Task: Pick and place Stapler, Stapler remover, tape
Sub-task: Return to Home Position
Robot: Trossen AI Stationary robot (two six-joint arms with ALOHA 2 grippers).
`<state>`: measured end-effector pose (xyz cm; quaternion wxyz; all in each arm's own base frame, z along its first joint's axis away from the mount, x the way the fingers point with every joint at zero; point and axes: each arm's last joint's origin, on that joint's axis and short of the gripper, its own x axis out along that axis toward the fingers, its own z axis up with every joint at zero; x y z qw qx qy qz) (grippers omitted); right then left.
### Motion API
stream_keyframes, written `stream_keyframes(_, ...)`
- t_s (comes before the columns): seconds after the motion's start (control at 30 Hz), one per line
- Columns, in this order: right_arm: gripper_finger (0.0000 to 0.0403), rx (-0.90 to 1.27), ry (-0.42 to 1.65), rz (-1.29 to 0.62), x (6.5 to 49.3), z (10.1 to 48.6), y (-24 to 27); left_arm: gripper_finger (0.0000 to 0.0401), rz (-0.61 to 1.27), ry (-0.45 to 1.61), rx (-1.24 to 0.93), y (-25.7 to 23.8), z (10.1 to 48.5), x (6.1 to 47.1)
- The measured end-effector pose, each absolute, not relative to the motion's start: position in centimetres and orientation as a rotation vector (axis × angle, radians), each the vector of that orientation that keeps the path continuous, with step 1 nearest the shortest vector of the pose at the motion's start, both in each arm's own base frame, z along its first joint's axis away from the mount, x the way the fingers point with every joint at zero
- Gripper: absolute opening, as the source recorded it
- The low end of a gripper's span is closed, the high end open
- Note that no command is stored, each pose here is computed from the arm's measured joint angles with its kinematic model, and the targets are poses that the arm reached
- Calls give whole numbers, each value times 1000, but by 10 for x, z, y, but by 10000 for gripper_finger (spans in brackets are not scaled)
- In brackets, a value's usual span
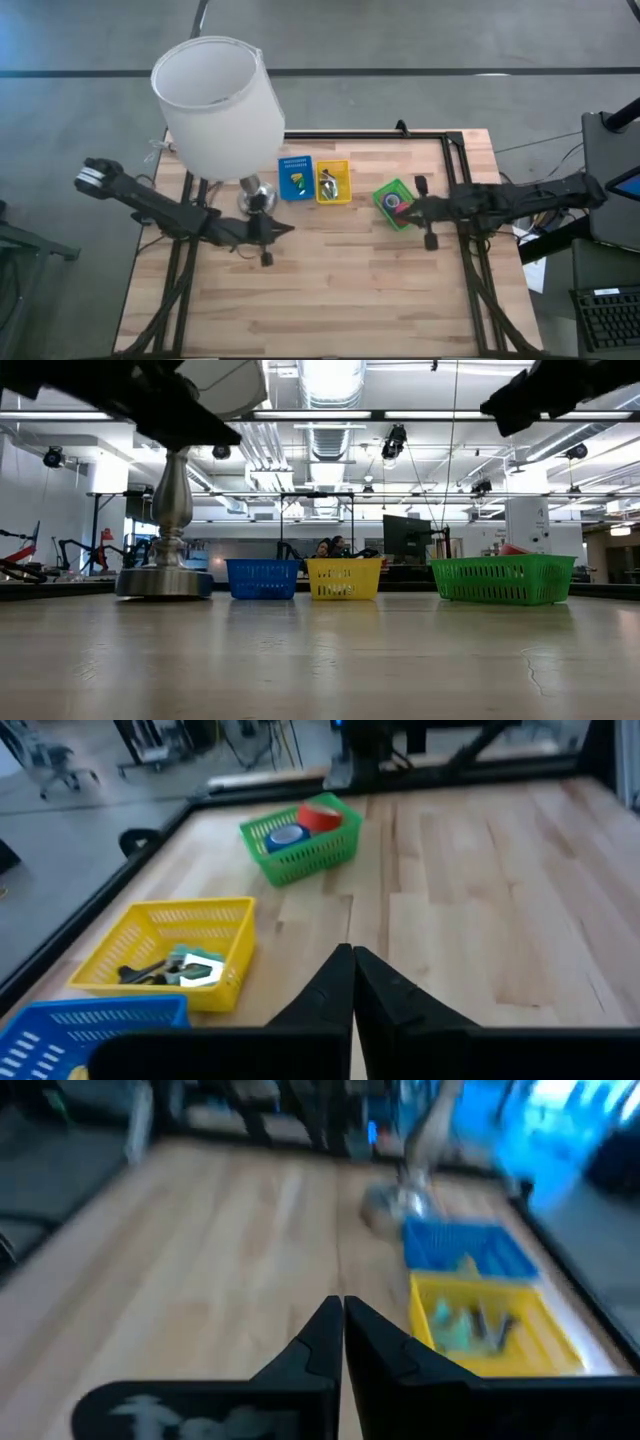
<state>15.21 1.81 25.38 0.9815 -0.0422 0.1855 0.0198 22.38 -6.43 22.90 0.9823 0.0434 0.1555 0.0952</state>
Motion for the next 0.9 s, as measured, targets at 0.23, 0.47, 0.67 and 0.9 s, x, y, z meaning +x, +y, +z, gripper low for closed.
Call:
stream_keyframes(0.23, 8, -58, 193, 62, 127, 241, 15, 4, 184, 158, 15, -48, 208, 182)
stream_keyframes(0.47, 8, -48, 109, 60, 111, 234, 13, 4, 154, 65, -29, -40, 191, 156)
stream_keyframes(0.67, 8, -41, 78, 58, 103, 222, 12, 2, 129, 73, -13, -36, 177, 145)
stream_keyframes(0.9, 8, -9, 56, 57, 97, 206, 11, 1, 105, 73, -32, -33, 157, 132)
